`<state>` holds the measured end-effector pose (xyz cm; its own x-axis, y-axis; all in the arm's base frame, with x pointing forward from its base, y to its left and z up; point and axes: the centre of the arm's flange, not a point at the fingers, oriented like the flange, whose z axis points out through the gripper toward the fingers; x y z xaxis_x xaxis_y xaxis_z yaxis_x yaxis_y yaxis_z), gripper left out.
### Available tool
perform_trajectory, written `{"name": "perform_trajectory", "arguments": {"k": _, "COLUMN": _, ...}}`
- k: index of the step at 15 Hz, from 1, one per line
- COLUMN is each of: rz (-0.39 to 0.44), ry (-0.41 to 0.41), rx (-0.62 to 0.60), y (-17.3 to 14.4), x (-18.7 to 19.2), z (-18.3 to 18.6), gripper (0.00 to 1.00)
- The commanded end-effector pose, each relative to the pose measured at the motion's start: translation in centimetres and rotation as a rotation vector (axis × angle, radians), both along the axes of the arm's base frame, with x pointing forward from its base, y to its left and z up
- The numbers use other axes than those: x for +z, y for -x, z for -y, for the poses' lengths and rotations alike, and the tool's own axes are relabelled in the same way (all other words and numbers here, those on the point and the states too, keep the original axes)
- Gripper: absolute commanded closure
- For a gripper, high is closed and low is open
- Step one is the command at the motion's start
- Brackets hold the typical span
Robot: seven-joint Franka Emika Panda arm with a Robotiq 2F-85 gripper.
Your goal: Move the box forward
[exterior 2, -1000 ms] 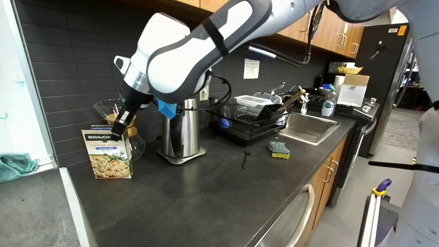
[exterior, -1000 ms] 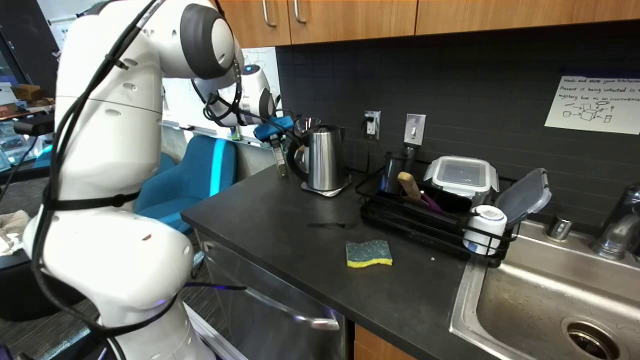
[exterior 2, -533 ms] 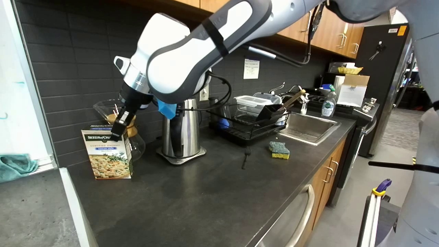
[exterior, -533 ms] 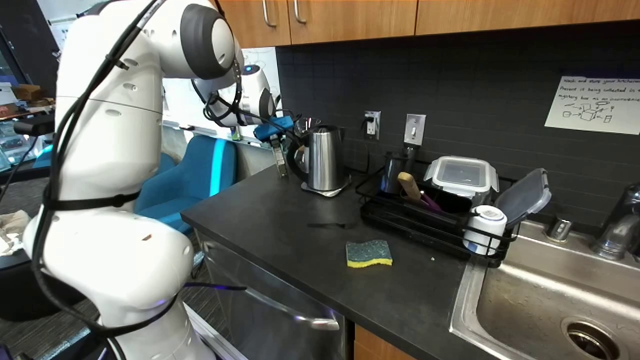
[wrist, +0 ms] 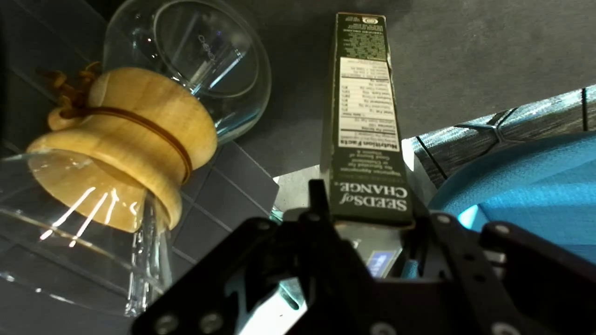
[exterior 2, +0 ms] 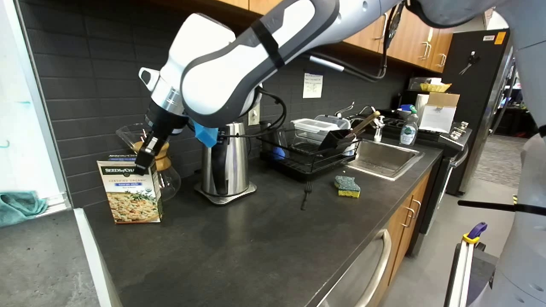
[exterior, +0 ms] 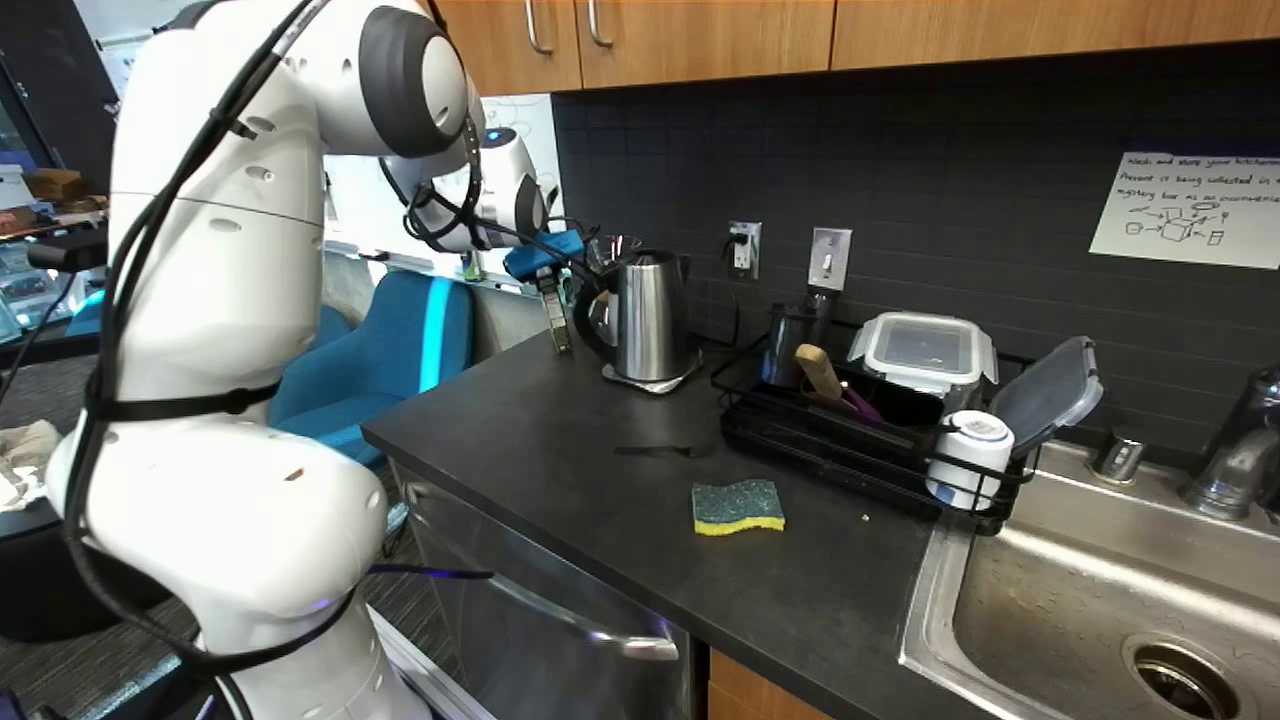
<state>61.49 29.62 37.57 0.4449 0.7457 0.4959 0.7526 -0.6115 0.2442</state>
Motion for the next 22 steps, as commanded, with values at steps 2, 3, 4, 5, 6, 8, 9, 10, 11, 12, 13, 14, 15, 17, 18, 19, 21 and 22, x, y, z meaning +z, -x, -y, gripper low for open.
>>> {"name": "perform_trajectory", "arguments": {"k": 2, "rz": 0.014, "ry": -0.011, "rx": -0.005, "y": 1.5, "x": 1.7, "z": -0.1, "gripper": 0.88}}
{"name": "perform_trajectory", "arguments": {"k": 3, "rz": 0.012, "ry": -0.011, "rx": -0.008, "y": 1.8, "x": 1.9, "z": 0.0, "gripper": 0.88}}
{"name": "perform_trajectory", "arguments": {"k": 4, "rz": 0.012, "ry": -0.010, "rx": -0.011, "y": 2.1, "x": 2.1, "z": 0.0, "gripper": 0.88}}
{"name": "perform_trajectory", "arguments": {"k": 5, "rz": 0.011, "ry": -0.010, "rx": -0.014, "y": 2.5, "x": 2.3, "z": 0.0, "gripper": 0.88}}
{"name": "perform_trajectory", "arguments": {"k": 6, "rz": 0.010, "ry": -0.010, "rx": -0.016, "y": 2.9, "x": 2.5, "z": -0.1, "gripper": 0.88}}
{"name": "perform_trajectory", "arguments": {"k": 8, "rz": 0.006, "ry": -0.011, "rx": -0.021, "y": 3.8, "x": 3.1, "z": -0.1, "gripper": 0.88}}
{"name": "perform_trajectory", "arguments": {"k": 9, "rz": 0.005, "ry": -0.011, "rx": -0.023, "y": 4.3, "x": 3.3, "z": -0.1, "gripper": 0.88}}
{"name": "perform_trajectory", "arguments": {"k": 10, "rz": 0.003, "ry": -0.013, "rx": -0.026, "y": 4.8, "x": 3.6, "z": -0.2, "gripper": 0.88}}
{"name": "perform_trajectory", "arguments": {"k": 11, "rz": 0.000, "ry": -0.013, "rx": -0.029, "y": 5.5, "x": 3.9, "z": -0.2, "gripper": 0.88}}
{"name": "perform_trajectory", "arguments": {"k": 12, "rz": 0.000, "ry": -0.012, "rx": -0.032, "y": 6.0, "x": 4.1, "z": -0.1, "gripper": 0.88}}
{"name": "perform_trajectory", "arguments": {"k": 13, "rz": 0.000, "ry": -0.011, "rx": -0.038, "y": 6.7, "x": 4.3, "z": -0.1, "gripper": 0.88}}
{"name": "perform_trajectory", "arguments": {"k": 14, "rz": -0.005, "ry": -0.011, "rx": -0.041, "y": 7.3, "x": 4.5, "z": 0.0, "gripper": 0.88}}
{"name": "perform_trajectory", "arguments": {"k": 15, "rz": -0.006, "ry": -0.010, "rx": -0.047, "y": 7.9, "x": 4.7, "z": 0.1, "gripper": 0.88}}
{"name": "perform_trajectory", "arguments": {"k": 17, "rz": -0.009, "ry": -0.008, "rx": -0.057, "y": 9.3, "x": 5.2, "z": 0.4, "gripper": 0.88}}
{"name": "perform_trajectory", "arguments": {"k": 18, "rz": -0.008, "ry": -0.003, "rx": -0.063, "y": 10.0, "x": 5.5, "z": 0.5, "gripper": 0.88}}
{"name": "perform_trajectory", "arguments": {"k": 19, "rz": -0.009, "ry": 0.000, "rx": -0.065, "y": 10.6, "x": 5.7, "z": 0.7, "gripper": 0.88}}
{"name": "perform_trajectory", "arguments": {"k": 21, "rz": -0.014, "ry": 0.004, "rx": -0.077, "y": 11.9, "x": 6.2, "z": 1.1, "gripper": 0.88}}
{"name": "perform_trajectory", "arguments": {"k": 22, "rz": -0.017, "ry": 0.008, "rx": -0.085, "y": 12.6, "x": 6.5, "z": 1.2, "gripper": 0.88}}
